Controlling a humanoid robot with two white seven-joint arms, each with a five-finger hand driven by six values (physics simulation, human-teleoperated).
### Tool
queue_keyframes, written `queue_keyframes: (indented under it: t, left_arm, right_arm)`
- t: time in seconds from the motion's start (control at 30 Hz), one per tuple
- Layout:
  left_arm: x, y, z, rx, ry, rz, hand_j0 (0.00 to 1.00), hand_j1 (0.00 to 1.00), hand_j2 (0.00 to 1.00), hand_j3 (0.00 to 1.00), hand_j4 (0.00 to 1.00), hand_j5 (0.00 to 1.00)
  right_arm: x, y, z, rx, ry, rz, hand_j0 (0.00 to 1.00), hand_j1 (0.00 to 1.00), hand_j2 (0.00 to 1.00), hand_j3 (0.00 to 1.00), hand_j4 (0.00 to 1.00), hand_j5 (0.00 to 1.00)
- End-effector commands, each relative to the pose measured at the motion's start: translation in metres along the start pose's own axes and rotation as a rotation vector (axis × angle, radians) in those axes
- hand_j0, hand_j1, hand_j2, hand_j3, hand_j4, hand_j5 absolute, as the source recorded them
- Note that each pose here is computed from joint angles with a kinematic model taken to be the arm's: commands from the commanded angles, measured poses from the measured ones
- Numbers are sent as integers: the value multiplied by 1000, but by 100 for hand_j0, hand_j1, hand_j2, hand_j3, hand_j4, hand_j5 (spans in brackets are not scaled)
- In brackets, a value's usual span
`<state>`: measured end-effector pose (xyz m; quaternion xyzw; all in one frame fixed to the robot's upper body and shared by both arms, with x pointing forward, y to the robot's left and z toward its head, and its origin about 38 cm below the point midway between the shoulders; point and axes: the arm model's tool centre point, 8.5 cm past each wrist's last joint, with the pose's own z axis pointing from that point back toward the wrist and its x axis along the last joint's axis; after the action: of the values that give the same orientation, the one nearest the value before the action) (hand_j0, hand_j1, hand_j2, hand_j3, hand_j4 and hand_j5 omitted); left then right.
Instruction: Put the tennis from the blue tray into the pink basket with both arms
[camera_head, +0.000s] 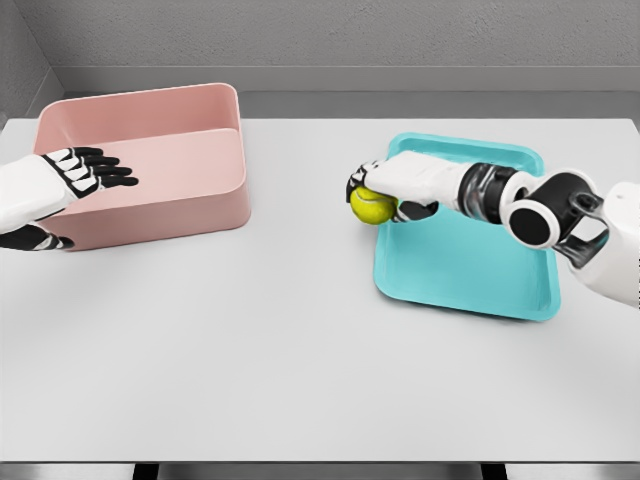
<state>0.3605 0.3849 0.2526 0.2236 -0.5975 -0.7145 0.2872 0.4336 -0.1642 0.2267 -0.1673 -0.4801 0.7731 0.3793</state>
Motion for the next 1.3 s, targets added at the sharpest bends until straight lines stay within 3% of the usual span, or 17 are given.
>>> queue_keyframes:
  t: [0.0,0.3,0.37,0.97,1.0,1.07,1.27]
  left_arm:
    - [1,1,-1,5,-4,4,100,100,100,100,100,100]
    - [2,1,-1,4,-8,5,100,100,100,100,100,100]
    - [2,0,-1,1,-8,4,100,100,100,100,100,100]
    - [4,1,-2,-2,-13,3,100,100,100,100,100,100]
    - [5,1,-3,-1,-17,2,100,100,100,100,100,100]
    - [6,1,-3,-2,-19,2,100,100,100,100,100,100]
    - [5,1,-3,-13,-18,0,100,100,100,100,100,100]
  right_arm:
    - [10,0,-1,6,-29,16,50,50,50,50,50,50]
    - [55,-2,-20,41,-212,77,50,50,50,50,50,50]
    - [75,4,-30,78,-257,89,50,50,50,50,50,50]
    - [121,-10,-63,80,-339,105,50,50,50,50,50,50]
    - [122,-11,-63,78,-340,107,53,53,53,53,53,53]
    - [122,-11,-64,81,-324,96,100,100,100,100,100,100]
    - [123,-11,-63,80,-326,99,100,100,100,100,100,100]
